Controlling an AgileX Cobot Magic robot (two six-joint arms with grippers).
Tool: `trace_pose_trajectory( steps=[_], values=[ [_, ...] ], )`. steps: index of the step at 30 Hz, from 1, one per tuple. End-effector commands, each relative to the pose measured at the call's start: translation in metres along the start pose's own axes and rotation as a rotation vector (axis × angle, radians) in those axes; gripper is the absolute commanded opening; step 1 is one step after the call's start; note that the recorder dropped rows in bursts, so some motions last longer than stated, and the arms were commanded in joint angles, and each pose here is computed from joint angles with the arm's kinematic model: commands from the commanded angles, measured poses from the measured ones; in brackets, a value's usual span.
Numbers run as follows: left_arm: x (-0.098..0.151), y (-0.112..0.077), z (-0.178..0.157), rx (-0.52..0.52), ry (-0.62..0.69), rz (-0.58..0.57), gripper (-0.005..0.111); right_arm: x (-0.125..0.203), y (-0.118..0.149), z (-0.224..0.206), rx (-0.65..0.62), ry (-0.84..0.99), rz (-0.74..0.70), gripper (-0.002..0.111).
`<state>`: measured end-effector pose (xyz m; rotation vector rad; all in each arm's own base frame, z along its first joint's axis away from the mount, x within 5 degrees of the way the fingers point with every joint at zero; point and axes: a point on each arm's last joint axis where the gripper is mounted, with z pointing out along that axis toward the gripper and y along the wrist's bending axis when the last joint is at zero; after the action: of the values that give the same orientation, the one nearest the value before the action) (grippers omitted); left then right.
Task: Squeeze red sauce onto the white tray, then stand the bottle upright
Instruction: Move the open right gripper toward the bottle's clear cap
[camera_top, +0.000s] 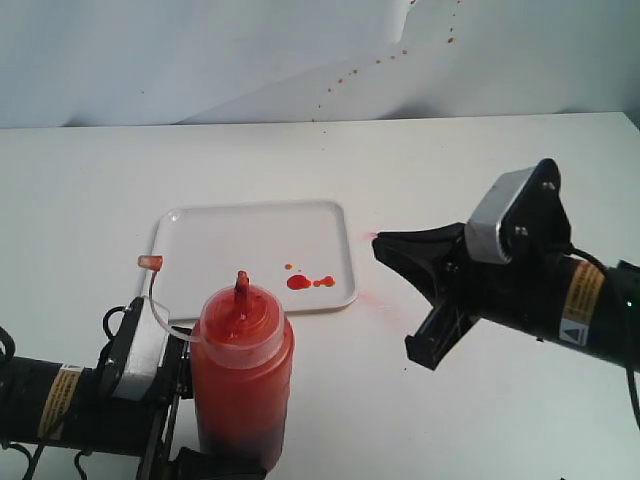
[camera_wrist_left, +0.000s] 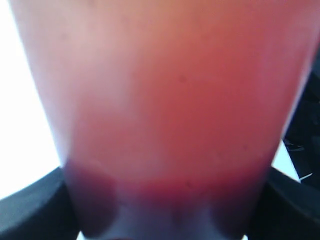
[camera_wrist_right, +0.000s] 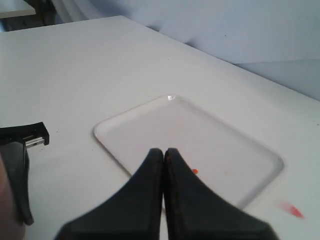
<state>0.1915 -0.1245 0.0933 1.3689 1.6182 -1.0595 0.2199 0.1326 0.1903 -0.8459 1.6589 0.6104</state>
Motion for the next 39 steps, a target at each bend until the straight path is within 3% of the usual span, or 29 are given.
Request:
trace_pose_trajectory(
  steps=[1,11,21,22,24,25,26,27,28,31,36,39],
  values=[
    [-0.009,0.001,-0.002,-0.016,-0.072,-0.008,0.000,0.008,0.013,-0.022,0.027,0.012,0.014,0.000],
    [-0.009,0.002,-0.002,-0.027,-0.075,-0.012,0.000,0.022,0.025,-0.036,0.004,0.053,0.109,0.000],
    [-0.011,0.009,-0.002,-0.100,-0.095,-0.013,0.000,0.022,0.025,-0.036,0.004,0.053,0.100,0.002],
    [-0.011,0.009,-0.002,-0.100,-0.095,-0.013,0.000,0.022,0.025,-0.036,0.004,0.053,0.100,0.006],
    [-0.011,0.009,-0.003,-0.104,-0.096,-0.012,0.000,0.023,0.025,-0.036,0.004,0.059,0.100,0.027],
    [-0.011,0.009,-0.003,-0.104,-0.096,-0.012,0.000,0.024,0.025,-0.036,0.000,0.070,0.093,0.054],
    [-0.011,0.009,-0.003,-0.104,-0.096,-0.012,0.000,0.024,0.025,-0.036,0.002,0.074,0.093,0.069],
    [-0.011,0.009,-0.003,-0.104,-0.096,-0.012,0.000,0.024,0.025,-0.036,0.002,0.075,0.093,0.096],
    [-0.011,0.009,-0.003,-0.104,-0.096,-0.012,0.000,0.024,0.025,-0.036,0.003,0.078,0.093,0.103],
    [-0.011,0.010,-0.003,-0.109,-0.097,-0.015,0.000,0.023,0.027,-0.036,-0.015,0.068,0.122,0.105],
    [-0.011,0.010,-0.003,-0.111,-0.098,-0.015,0.000,0.013,0.053,-0.032,-0.201,-0.015,0.096,0.105],
    [-0.012,0.010,-0.003,-0.120,-0.100,-0.019,0.000,0.011,0.058,-0.030,-0.201,-0.033,0.107,0.105]
  ],
)
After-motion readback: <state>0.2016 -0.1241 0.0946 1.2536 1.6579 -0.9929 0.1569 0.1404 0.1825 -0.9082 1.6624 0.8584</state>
